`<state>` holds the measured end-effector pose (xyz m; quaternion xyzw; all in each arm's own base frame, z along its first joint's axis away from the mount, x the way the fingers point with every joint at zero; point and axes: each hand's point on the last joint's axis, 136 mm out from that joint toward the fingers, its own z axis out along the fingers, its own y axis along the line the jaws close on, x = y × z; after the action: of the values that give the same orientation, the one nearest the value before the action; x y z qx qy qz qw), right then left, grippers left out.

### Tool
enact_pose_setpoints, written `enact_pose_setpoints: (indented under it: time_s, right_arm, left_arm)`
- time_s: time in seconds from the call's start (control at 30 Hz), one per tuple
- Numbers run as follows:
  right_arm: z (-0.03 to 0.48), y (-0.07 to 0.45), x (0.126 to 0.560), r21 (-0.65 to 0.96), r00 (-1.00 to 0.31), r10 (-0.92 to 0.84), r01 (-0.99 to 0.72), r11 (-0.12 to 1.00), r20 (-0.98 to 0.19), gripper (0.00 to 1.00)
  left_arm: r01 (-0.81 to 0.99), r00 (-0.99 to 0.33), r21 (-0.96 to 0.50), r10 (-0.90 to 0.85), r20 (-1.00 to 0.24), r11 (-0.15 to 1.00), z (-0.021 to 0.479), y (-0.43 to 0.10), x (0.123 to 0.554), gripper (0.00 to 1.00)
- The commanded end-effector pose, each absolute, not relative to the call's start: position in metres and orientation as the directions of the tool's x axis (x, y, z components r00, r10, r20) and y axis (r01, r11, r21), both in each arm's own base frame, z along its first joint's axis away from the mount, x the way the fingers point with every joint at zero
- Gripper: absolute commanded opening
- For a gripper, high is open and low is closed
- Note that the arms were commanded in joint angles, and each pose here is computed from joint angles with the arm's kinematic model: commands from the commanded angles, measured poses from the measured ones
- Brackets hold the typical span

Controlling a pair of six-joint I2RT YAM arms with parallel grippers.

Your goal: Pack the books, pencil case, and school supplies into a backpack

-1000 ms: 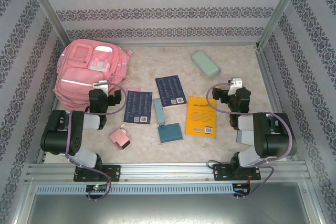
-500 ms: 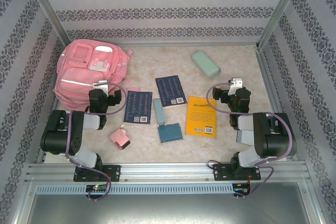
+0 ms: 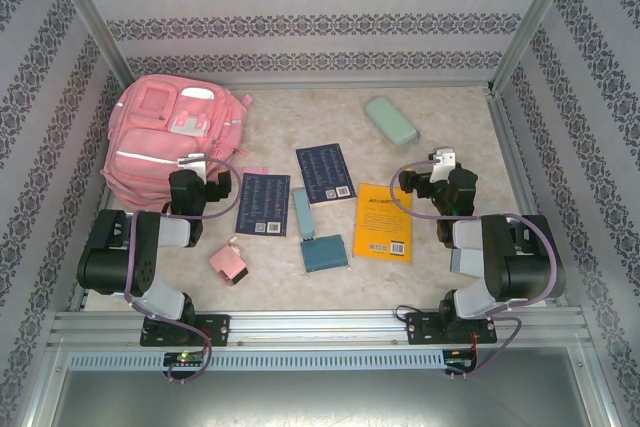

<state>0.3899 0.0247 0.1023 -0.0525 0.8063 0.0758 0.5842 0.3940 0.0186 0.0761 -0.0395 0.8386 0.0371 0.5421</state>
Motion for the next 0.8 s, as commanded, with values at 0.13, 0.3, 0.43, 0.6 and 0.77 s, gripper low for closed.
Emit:
enact_pose_setpoints:
  time_s: [0.13, 0.3, 0.43, 0.6, 0.77]
  right_arm:
    - [0.107, 0.015, 0.396, 0.059, -0.305, 0.023, -0.11, 0.992, -0.952, 0.98]
    - [0.107, 0.007, 0.397, 0.059, -0.308, 0.037, -0.062, 0.996, -0.951, 0.98]
    - [0.115, -0.005, 0.396, 0.068, -0.295, 0.07, 0.017, 0.998, -0.953, 0.98]
    - [0.147, -0.021, 0.389, 0.075, -0.3, 0.108, 0.121, 0.99, -0.948, 0.98]
    - [0.192, -0.046, 0.375, 0.367, -0.209, 0.441, 0.313, 0.876, -0.873, 0.98]
  left_arm:
    - [-0.092, -0.389, 0.024, -0.014, -0.921, 0.995, 0.083, 0.016, 0.398, 1.0]
    - [-0.078, -0.393, 0.025, -0.008, -0.92, 0.997, 0.094, 0.014, 0.403, 1.0]
    - [-0.171, -0.507, 0.019, -0.071, -0.859, 0.985, 0.126, 0.027, 0.407, 1.0]
    - [-0.309, -0.517, -0.056, -0.217, -0.828, 0.95, 0.176, 0.039, 0.395, 1.0]
    - [-0.399, -0.516, -0.085, -0.3, -0.802, 0.913, 0.201, 0.05, 0.382, 0.99]
